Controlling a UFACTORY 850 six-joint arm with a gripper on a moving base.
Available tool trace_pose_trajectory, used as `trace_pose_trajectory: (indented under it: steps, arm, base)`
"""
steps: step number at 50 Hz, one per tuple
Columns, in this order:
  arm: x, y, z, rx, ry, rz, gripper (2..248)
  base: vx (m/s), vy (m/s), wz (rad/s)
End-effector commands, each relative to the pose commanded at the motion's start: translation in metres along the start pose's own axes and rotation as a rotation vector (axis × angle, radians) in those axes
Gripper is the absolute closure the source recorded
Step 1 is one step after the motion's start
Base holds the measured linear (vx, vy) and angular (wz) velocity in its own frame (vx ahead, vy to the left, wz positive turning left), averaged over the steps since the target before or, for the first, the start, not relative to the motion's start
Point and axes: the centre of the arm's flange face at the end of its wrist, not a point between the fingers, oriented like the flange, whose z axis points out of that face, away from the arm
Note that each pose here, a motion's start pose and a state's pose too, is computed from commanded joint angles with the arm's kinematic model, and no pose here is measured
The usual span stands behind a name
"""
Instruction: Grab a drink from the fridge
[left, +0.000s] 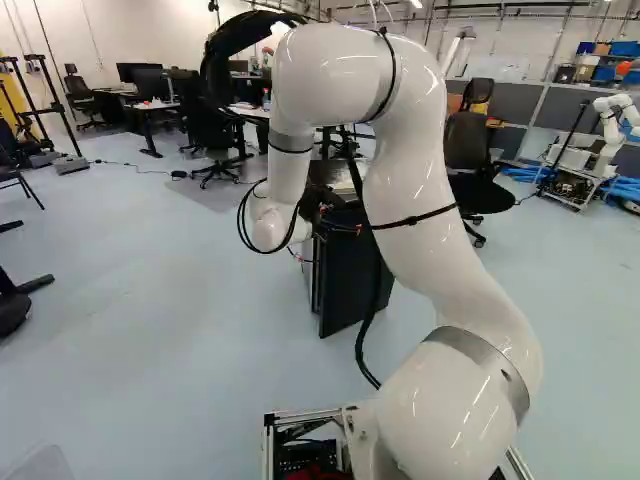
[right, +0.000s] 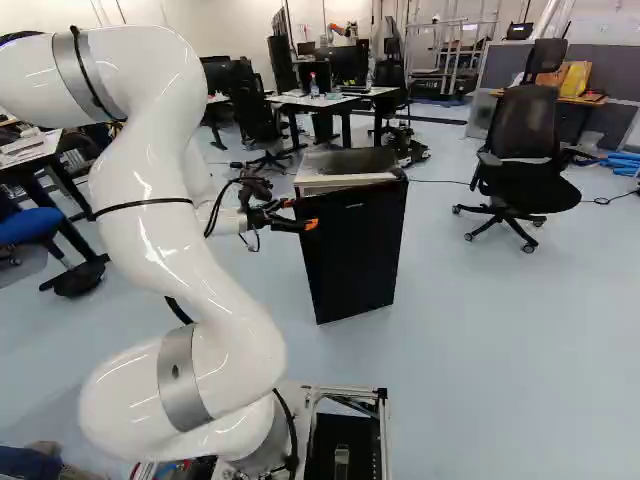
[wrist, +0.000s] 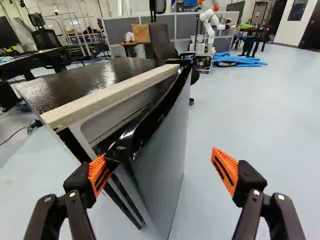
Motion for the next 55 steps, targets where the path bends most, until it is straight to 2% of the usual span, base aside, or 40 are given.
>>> trace_pose_trajectory:
  steps: [36,55]
  arm:
    - [0.001,0.008,-0.001,-0.076,0.009,0.022,3]
    - [0.001,0.021,-0.007,-0.120,0.028,0.020,3]
  base:
    - [0.000,0.000,0.000]
    - [0.000,0.000,0.000]
